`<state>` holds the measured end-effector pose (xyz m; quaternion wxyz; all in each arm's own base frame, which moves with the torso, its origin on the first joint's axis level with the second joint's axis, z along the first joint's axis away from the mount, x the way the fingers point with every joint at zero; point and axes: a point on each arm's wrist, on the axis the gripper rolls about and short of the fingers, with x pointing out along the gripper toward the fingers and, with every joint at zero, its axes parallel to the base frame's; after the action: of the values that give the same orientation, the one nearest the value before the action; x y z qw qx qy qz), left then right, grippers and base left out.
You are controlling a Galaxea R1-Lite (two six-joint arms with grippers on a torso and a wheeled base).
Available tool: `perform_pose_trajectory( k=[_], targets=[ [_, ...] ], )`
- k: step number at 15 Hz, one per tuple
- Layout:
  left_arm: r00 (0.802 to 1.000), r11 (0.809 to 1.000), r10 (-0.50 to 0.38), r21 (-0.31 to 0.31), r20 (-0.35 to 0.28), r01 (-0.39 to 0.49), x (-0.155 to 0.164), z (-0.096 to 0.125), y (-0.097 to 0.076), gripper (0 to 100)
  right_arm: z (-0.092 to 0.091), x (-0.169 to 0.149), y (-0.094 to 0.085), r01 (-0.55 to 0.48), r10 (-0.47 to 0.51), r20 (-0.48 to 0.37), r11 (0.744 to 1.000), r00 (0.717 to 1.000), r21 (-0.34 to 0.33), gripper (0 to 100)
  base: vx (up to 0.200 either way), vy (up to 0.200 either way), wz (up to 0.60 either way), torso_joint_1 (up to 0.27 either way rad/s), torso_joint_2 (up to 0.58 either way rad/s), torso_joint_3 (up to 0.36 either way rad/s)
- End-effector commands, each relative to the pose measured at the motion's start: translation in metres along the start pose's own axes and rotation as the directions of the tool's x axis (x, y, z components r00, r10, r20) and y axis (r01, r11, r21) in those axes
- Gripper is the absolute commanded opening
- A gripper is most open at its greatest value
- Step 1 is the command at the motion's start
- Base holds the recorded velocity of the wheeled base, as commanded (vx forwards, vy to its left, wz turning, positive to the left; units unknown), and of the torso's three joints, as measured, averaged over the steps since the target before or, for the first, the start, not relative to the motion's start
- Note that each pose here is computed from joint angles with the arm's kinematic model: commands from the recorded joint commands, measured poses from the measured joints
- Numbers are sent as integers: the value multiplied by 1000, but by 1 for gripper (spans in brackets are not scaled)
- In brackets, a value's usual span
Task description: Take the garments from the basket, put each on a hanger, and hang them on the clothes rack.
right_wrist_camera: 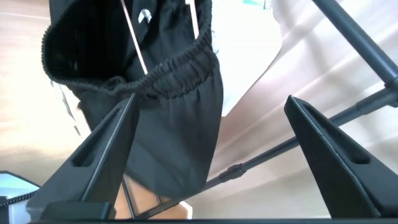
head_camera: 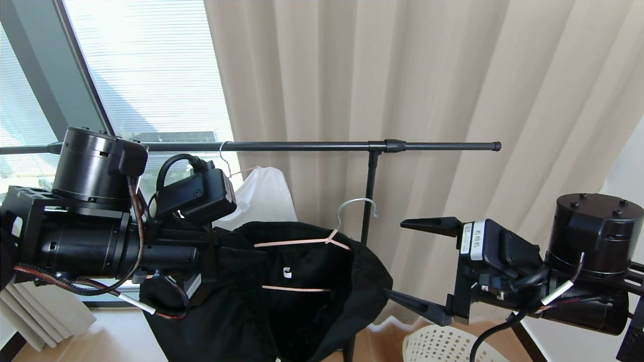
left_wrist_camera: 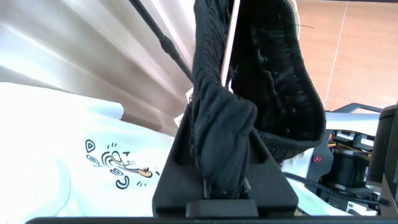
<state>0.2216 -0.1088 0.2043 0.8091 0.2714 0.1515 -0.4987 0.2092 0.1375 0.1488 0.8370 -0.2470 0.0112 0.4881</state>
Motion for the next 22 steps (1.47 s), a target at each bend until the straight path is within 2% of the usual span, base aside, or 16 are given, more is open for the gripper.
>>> perform_pose_trajectory(
  k=[1,4,7,10,11,14,16,18,22],
  targets=[
    [1000,1000,4,0,3,-4,-4,0,-2,0,-3,3,0,-7,7,-11,1000,1000,6,100,0,0,0,0,0,0],
    [1000,1000,21,-10,9,-21,-10,0,-2,0,-7,7,1,-33,33,-12,999,999,15,100,0,0,0,0,0,0],
    [999,996,33,-78,24,-31,-16,2,-4,0,-16,5,-8,-80,79,12,996,997,38,100,0,0,0,0,0,0],
    [997,993,58,-107,44,-53,-22,-1,-7,0,-28,2,-21,-144,140,56,987,989,71,100,0,0,0,0,0,0],
    [994,992,77,-106,72,-69,-22,-2,-8,0,-35,2,-32,-173,166,84,981,983,85,100,0,0,0,0,0,0],
    [988,985,103,-151,115,-85,-27,1,-11,0,-47,6,-45,-200,189,101,973,977,114,100,0,0,0,0,0,0],
    [985,983,112,-162,130,-90,-32,3,-13,0,-51,11,-48,-200,187,97,968,978,149,100,0,0,0,0,0,0],
    [983,985,94,-156,158,-69,-37,4,-17,0,-51,17,-53,-200,181,100,952,978,232,100,0,0,0,0,0,0],
    [978,987,89,-148,188,-62,-46,7,-22,0,-60,25,-56,-203,187,85,939,979,276,100,0,0,0,0,0,0]
  ],
)
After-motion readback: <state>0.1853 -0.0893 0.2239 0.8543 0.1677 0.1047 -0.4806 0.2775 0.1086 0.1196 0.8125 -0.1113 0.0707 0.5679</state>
